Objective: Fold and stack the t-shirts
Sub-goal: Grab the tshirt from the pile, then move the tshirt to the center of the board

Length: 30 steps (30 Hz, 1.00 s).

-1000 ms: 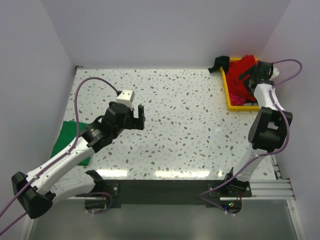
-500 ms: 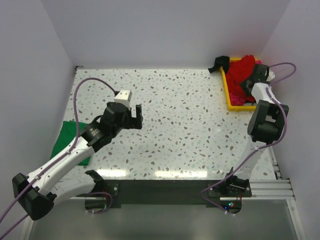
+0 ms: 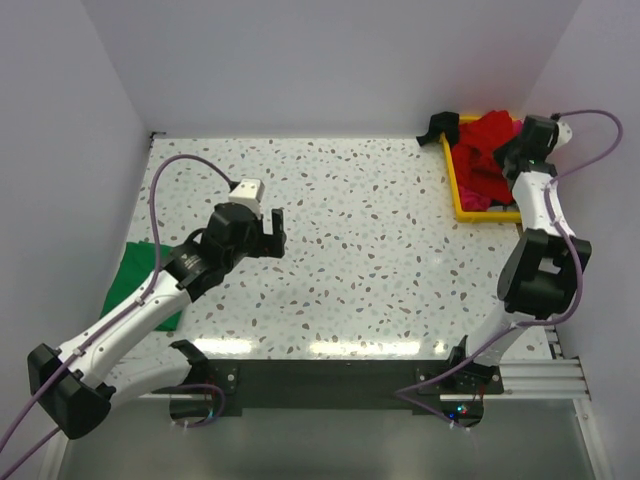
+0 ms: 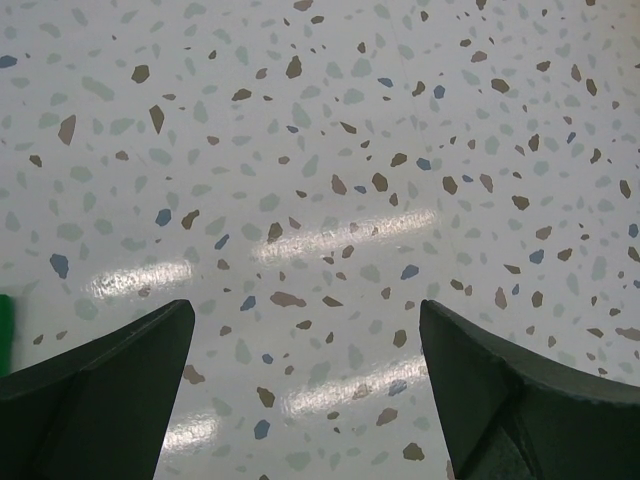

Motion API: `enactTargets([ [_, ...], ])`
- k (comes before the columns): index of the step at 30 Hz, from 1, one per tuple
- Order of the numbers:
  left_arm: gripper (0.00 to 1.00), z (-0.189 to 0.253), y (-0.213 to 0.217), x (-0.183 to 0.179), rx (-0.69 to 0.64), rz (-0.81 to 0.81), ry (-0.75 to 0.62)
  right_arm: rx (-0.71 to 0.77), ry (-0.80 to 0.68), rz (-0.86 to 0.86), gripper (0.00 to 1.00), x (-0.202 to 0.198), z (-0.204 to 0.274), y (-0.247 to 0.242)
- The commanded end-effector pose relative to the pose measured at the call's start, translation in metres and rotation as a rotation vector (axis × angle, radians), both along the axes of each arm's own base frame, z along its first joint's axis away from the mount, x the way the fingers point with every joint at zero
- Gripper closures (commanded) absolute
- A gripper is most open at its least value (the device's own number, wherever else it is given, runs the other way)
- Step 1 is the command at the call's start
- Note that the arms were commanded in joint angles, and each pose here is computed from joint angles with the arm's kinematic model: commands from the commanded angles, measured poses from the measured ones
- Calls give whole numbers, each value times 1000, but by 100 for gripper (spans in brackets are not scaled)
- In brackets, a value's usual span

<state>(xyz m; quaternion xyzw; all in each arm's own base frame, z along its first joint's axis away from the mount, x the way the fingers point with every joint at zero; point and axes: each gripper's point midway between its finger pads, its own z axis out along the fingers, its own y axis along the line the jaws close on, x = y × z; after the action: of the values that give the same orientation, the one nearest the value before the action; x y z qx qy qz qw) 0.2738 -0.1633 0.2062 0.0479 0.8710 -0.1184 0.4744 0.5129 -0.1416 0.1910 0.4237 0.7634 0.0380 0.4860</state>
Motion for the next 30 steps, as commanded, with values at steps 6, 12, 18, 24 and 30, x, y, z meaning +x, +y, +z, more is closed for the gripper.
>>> enactTargets([
  [6,0,1,-2,8,-16,-8,-14,-112,-357,34,95,-25,156,20],
  [12,0,1,1,10,-15,1,-12,-179,-511,172,95,-43,250,70],
  [18,0,1,1,10,-28,-1,-12,-216,-711,380,95,-74,342,148],
  [24,0,2,1,9,-35,-4,-9,-190,-928,578,94,-117,415,221],
  [30,0,3,0,9,-45,-8,-12,-122,-1086,713,92,-154,467,269],
])
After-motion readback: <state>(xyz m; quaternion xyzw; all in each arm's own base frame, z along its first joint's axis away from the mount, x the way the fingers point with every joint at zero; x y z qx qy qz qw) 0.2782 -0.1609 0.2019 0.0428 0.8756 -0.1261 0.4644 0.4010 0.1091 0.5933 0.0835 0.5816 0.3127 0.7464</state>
